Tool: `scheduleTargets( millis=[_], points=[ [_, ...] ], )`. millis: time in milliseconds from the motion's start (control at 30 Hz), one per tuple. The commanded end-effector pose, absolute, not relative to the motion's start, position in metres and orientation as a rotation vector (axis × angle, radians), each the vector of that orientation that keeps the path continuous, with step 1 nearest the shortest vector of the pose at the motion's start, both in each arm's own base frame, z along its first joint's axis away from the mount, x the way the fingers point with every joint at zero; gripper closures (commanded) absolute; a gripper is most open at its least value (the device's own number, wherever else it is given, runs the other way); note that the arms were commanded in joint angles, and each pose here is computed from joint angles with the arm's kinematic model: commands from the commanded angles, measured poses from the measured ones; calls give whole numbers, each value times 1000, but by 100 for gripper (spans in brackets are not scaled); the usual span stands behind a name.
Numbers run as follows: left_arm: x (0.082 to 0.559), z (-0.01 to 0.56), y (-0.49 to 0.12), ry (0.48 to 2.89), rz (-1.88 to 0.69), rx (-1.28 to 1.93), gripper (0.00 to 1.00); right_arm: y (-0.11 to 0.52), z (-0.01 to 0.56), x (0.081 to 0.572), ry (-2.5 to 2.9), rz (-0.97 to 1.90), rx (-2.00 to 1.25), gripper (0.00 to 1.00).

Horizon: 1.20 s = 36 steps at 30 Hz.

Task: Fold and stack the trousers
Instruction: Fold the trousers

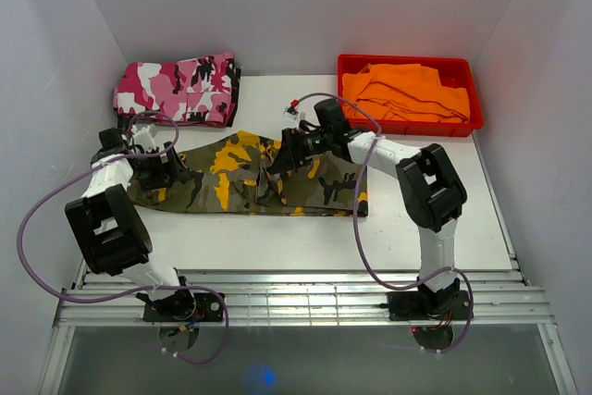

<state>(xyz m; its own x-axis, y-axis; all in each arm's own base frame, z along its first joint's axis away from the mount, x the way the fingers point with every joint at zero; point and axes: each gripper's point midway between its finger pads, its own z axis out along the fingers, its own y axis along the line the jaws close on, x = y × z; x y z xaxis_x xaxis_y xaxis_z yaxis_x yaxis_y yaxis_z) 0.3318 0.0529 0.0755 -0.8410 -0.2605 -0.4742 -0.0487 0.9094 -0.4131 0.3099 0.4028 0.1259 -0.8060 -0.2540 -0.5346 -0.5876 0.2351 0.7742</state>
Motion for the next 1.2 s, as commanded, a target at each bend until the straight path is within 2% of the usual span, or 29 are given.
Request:
scheduleTargets(
  millis=[0,100,167,233,300,333,467,633,867,1167],
  points=[
    [349,131,39,2362,-596,-74,2,372,180,309,2057,1551,-919,19],
    [356,162,14,2287,-605,58,2,330,183,318,2082,1499,-874,19],
    [360,169,-16,2283,-642,144,2,291,176,329,2162,1440,-777,25],
    [370,171,-31,2289,-640,163,2,246,161,354,2215,1265,-701,25],
    [380,173,-56,2298,-675,185,2,211,144,356,2311,1162,-594,25],
    [384,162,-74,2332,-710,215,5,181,134,366,2327,1071,-541,25],
    [399,139,-116,2416,-754,184,17,128,98,360,2464,894,-419,23],
    [405,117,-155,2469,-786,212,20,114,77,353,2533,903,-361,21],
    [409,79,-161,2580,-690,102,22,123,46,344,2605,1026,-300,21],
    [397,65,-192,2604,-891,127,28,126,26,340,2643,1076,-248,20]
  ],
)
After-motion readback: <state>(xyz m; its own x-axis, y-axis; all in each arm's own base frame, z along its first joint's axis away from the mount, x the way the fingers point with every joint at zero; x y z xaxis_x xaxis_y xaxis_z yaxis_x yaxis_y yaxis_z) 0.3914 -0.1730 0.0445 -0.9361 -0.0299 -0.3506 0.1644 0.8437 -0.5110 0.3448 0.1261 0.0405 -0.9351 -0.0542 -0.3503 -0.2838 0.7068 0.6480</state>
